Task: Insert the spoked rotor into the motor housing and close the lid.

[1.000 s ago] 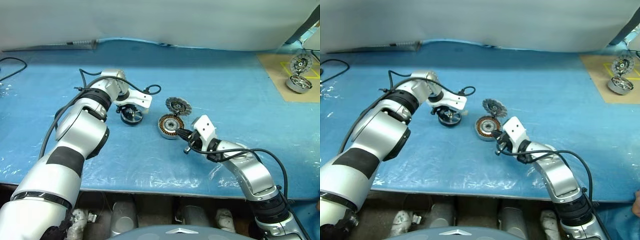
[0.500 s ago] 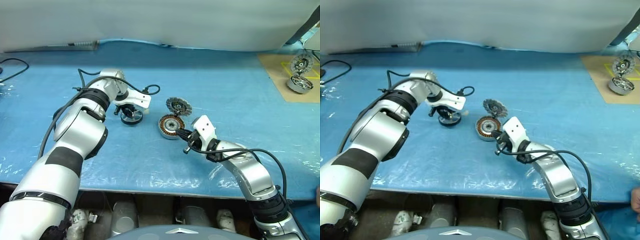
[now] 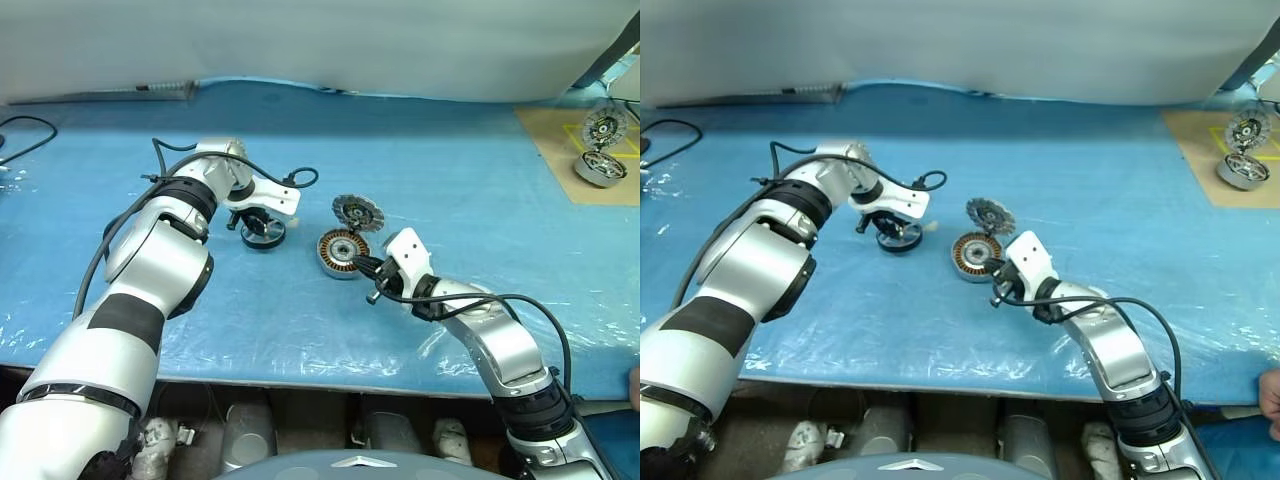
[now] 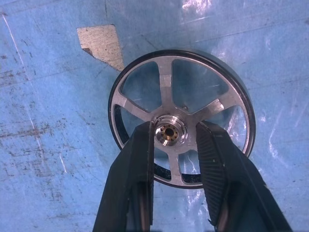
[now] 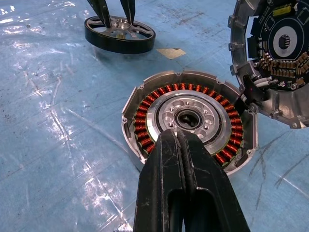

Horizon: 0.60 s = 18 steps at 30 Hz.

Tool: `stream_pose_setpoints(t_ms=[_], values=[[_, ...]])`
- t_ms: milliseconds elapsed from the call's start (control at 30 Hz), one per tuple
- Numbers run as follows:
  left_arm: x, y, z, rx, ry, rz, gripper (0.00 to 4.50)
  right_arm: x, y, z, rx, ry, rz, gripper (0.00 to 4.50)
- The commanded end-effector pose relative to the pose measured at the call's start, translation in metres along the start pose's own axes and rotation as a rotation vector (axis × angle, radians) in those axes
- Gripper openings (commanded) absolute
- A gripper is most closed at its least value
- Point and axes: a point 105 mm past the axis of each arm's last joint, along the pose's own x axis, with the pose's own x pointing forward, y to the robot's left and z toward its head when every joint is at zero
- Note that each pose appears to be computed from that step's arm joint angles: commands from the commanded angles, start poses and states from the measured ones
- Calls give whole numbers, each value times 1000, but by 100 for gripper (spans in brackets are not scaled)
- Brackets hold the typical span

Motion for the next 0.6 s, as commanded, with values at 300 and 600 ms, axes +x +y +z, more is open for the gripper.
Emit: stream_pose_setpoints(t_ms=[300,600], values=[[-56,13,-10,-24,-204,152,90,-4,1,26,-25,-109,13,0],[-78,-6,-23,-17,-326,163,90,-13,2,41,-15,-185,30,0]])
